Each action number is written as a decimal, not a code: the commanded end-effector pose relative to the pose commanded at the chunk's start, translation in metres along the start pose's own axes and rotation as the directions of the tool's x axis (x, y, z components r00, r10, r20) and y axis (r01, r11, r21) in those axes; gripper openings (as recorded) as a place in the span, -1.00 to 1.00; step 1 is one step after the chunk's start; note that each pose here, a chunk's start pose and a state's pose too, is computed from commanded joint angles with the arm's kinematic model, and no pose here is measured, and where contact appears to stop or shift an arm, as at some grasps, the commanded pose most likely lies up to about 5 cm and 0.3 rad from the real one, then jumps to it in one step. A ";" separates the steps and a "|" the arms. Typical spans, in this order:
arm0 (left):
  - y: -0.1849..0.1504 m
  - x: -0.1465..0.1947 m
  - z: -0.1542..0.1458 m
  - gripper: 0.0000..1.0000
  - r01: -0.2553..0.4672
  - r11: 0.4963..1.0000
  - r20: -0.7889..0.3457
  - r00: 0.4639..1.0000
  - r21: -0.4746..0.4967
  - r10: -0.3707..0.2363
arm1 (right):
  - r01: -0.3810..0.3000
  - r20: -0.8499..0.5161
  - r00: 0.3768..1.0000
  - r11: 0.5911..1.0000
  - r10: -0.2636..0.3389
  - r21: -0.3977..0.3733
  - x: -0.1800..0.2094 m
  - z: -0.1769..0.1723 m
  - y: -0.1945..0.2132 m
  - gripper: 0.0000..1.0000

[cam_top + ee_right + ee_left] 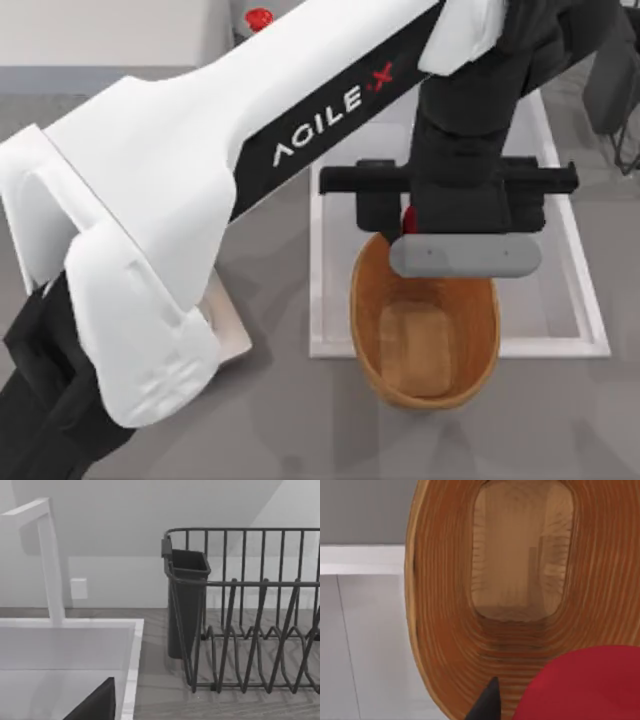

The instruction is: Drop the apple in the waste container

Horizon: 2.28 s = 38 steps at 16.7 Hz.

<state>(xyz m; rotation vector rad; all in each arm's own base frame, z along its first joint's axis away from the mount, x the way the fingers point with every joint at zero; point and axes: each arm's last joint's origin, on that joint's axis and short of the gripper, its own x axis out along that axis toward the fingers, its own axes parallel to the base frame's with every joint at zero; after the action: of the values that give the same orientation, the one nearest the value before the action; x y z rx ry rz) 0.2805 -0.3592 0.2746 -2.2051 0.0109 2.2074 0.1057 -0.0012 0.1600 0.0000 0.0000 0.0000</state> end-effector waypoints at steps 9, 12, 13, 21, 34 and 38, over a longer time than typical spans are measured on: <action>-0.002 0.010 -0.005 -1.00 0.009 1.000 0.003 1.000 -0.010 -0.009 | 0.000 0.000 1.000 1.000 0.000 0.000 0.000 0.000 0.000 1.00; 0.000 0.020 -0.006 -1.00 -0.001 1.000 -0.009 1.000 -0.006 0.001 | 0.000 0.000 1.000 1.000 0.000 0.000 0.000 0.000 0.000 1.00; 0.000 0.024 -0.006 -1.00 -0.007 1.000 -0.016 1.000 -0.002 0.007 | 0.000 0.000 1.000 1.000 0.000 0.000 0.000 0.000 0.000 1.00; 0.001 0.068 -0.001 -1.00 -0.003 1.000 -0.004 1.000 0.002 0.003 | 0.000 0.000 1.000 1.000 0.000 0.000 0.000 0.000 0.000 1.00; 0.001 0.070 -0.001 0.21 0.000 1.000 0.000 1.000 0.000 0.000 | 0.000 0.000 1.000 1.000 0.000 0.000 0.000 0.000 0.000 1.00; 0.001 0.070 -0.001 0.81 0.000 1.000 0.000 1.000 0.000 0.000 | 0.000 0.000 1.000 1.000 0.000 0.000 0.000 0.000 0.000 1.00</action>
<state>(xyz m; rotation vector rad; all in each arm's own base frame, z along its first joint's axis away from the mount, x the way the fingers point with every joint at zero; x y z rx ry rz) 0.2815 -0.3593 0.2046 -2.2051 0.0109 2.2074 0.1057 -0.0012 0.1600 0.0000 0.0000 0.0000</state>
